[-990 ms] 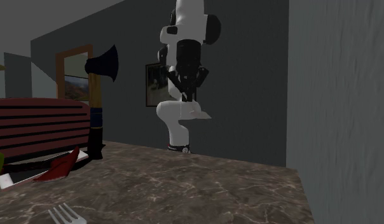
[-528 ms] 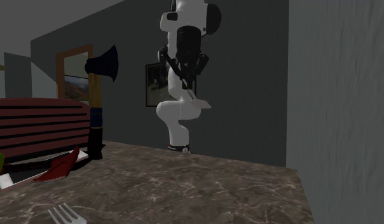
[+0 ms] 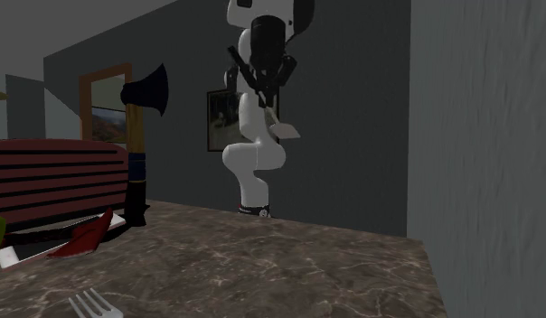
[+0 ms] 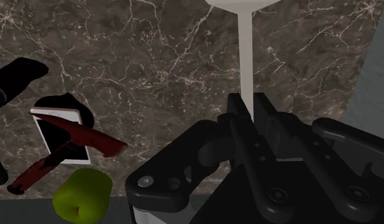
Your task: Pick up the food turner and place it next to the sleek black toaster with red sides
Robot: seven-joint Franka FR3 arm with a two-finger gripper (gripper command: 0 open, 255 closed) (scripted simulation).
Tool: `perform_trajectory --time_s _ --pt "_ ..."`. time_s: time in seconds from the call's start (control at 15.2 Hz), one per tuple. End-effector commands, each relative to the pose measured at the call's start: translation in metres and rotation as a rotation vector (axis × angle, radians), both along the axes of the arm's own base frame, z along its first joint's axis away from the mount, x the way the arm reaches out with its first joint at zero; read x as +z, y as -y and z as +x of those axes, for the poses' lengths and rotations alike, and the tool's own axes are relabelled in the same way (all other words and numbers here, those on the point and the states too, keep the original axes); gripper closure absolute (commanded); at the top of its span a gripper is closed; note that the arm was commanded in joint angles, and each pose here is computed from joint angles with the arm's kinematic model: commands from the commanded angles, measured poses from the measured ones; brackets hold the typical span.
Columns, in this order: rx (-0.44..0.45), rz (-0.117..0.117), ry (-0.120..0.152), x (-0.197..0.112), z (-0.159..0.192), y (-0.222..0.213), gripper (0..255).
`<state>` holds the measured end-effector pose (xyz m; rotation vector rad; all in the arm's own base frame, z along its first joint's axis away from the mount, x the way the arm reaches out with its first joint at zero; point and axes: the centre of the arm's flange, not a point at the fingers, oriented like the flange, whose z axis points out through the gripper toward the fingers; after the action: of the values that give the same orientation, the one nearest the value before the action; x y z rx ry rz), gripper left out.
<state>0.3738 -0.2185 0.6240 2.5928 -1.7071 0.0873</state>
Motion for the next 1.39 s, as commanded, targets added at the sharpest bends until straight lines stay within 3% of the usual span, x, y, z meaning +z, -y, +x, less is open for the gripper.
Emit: perform_trajectory --time_s 0.0,1.32 --pt "0.000 0.000 0.000 0.010 0.001 0.000 255" --pt "0.000 0.000 0.000 0.011 -0.230 0.127 255"
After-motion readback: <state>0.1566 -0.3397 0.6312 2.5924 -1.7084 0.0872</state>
